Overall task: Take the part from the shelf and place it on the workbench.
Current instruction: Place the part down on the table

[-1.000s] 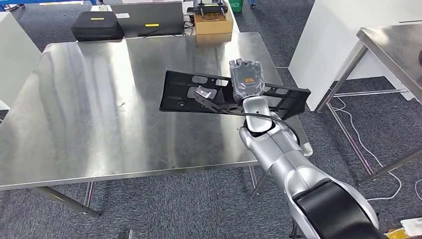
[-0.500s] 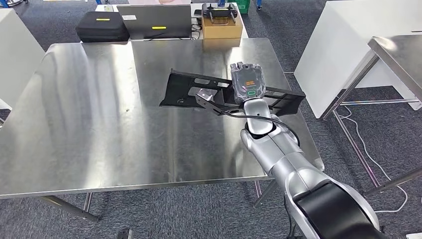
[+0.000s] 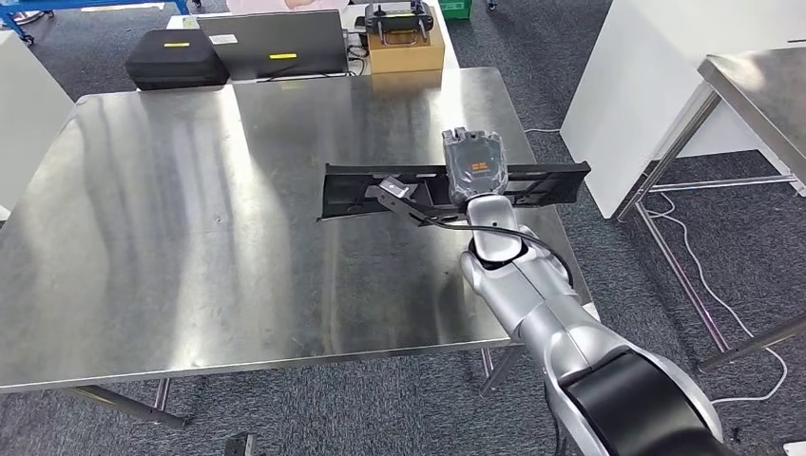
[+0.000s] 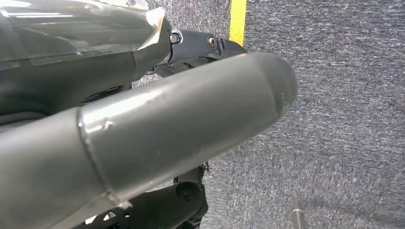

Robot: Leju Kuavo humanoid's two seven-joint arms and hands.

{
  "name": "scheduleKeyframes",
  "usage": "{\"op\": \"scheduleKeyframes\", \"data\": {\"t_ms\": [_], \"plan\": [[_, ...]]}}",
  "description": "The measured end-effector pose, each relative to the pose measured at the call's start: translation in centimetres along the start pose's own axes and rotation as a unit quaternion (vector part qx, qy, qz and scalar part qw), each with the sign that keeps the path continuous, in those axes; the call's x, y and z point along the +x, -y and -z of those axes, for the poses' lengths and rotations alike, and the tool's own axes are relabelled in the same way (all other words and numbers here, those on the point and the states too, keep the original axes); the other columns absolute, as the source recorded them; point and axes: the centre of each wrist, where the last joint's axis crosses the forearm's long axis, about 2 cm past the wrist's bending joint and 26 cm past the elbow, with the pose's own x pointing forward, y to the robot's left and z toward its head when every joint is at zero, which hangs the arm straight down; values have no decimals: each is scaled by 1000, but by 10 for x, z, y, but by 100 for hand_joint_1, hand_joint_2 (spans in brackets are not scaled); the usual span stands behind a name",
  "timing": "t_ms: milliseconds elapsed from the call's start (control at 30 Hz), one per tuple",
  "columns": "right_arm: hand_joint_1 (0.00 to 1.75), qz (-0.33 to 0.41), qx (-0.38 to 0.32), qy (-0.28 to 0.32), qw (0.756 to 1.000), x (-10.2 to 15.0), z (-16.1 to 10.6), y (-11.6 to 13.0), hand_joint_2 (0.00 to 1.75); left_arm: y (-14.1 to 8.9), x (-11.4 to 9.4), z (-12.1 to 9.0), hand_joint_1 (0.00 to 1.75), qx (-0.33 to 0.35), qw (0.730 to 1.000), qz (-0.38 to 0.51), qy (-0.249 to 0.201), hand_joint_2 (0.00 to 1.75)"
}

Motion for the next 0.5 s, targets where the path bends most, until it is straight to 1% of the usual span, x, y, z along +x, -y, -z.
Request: {"op": "scheduleKeyframes", "data": {"t_ms": [267, 500], "plan": [[175, 25, 29, -9, 999, -2, -8, -12, 175, -1, 0, 0, 0, 3, 1000, -5, -1, 0], [175, 51, 69, -12, 996, 0, -16, -22, 175, -2, 1, 0, 0, 6, 1000, -13, -1, 0]]}}
